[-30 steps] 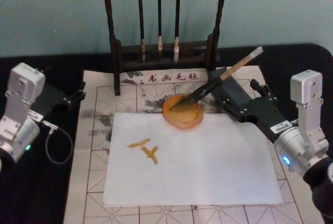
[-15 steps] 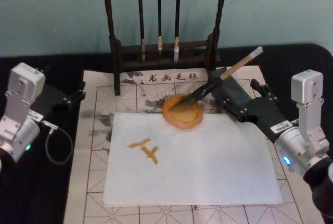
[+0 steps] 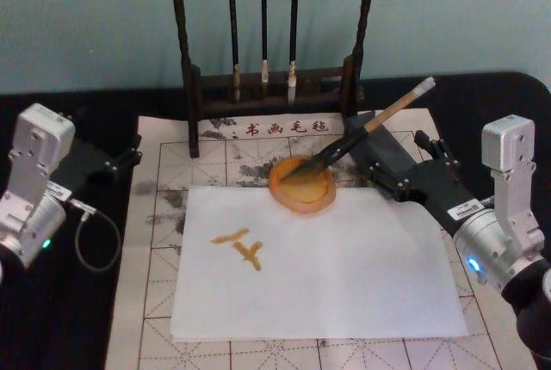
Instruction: Pick up the brush from the inkstone, write on the paper, then place the brush back to its original position.
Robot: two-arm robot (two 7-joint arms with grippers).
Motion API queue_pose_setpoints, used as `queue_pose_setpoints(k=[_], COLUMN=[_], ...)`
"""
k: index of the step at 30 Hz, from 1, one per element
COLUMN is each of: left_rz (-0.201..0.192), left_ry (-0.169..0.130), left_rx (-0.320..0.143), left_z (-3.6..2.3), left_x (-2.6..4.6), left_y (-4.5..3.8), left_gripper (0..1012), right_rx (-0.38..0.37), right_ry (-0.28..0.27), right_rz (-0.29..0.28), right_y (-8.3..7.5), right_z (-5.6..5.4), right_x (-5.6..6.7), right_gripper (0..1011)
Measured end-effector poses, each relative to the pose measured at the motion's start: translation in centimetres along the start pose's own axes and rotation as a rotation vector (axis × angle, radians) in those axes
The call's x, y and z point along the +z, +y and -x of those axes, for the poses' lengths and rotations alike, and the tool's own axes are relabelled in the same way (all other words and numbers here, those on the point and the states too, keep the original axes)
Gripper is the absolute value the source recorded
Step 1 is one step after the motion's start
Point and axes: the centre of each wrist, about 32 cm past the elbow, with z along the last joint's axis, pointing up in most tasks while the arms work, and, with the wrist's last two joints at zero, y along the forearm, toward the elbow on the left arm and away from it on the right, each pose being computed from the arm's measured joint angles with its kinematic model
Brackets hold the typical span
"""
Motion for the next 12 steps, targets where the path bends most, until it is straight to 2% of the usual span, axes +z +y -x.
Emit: queue_pose_setpoints(k=[12], left_rz=[0.0], left_ry=[0.0], left_rx=[0.0], left_z=[0.0], left_x=[0.0], left_y=[0.0], left_gripper=[1001], right_rx=[0.0], right_ry=[0.0], right_rz=[0.0], right_y=[0.0], right_z=[0.0], right_x=[0.0], right_gripper=[1002])
